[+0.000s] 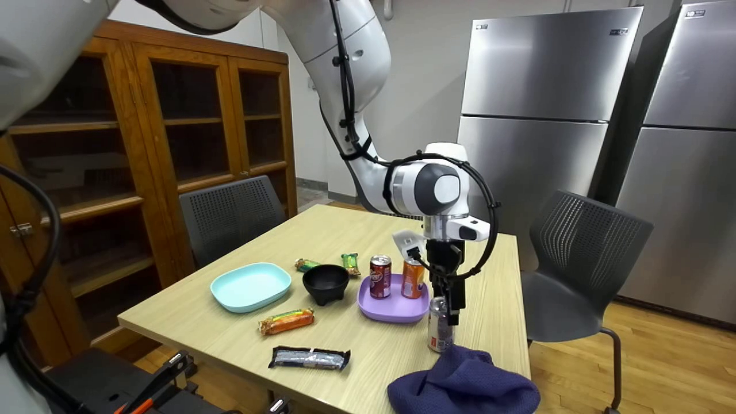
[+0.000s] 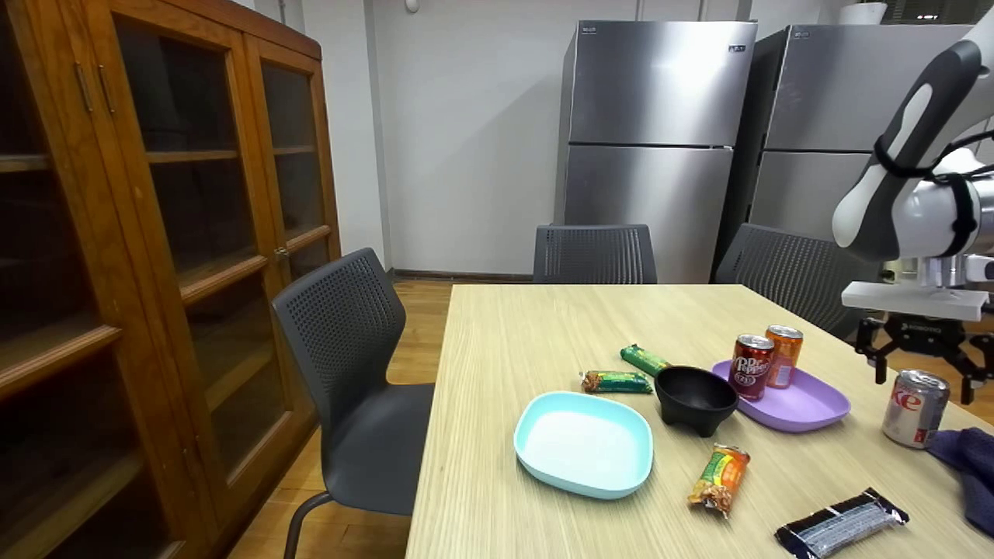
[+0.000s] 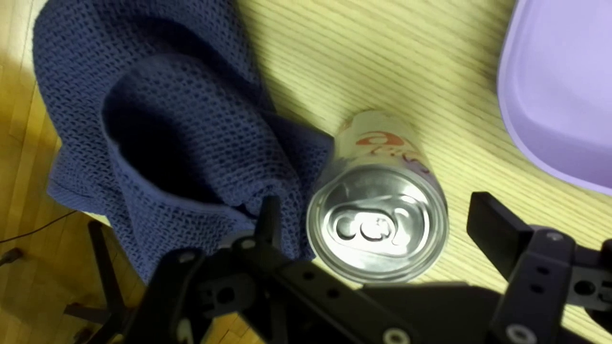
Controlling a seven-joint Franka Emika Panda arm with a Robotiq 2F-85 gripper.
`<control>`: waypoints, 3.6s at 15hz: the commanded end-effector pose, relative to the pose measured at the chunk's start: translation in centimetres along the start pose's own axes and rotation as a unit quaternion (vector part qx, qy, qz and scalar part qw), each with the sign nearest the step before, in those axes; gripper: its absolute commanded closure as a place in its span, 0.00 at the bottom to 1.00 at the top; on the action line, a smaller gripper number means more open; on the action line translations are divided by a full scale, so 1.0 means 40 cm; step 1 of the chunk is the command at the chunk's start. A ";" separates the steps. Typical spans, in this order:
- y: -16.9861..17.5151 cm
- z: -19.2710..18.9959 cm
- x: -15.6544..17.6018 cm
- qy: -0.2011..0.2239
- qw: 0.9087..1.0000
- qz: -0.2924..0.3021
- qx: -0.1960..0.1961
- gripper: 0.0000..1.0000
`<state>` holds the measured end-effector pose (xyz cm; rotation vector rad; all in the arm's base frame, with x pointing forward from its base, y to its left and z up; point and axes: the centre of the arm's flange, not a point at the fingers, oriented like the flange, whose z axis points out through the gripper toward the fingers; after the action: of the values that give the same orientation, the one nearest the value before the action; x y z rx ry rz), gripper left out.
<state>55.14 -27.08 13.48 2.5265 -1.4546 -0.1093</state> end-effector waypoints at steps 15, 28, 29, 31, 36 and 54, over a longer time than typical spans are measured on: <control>0.028 -0.112 -0.030 0.009 0.999 0.001 0.034 0.61; 0.002 -0.206 -0.130 0.005 0.996 -0.059 0.062 0.61; -0.006 -0.206 -0.142 0.006 0.996 -0.071 0.061 0.61; -0.021 -0.206 -0.160 0.003 0.994 -0.090 0.060 0.61; -0.063 -0.198 -0.182 0.003 0.990 -0.132 0.057 0.61; -0.205 -0.151 -0.148 0.010 0.983 -0.175 0.053 0.61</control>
<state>58.43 -17.15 17.11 2.8261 -1.0640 -0.0711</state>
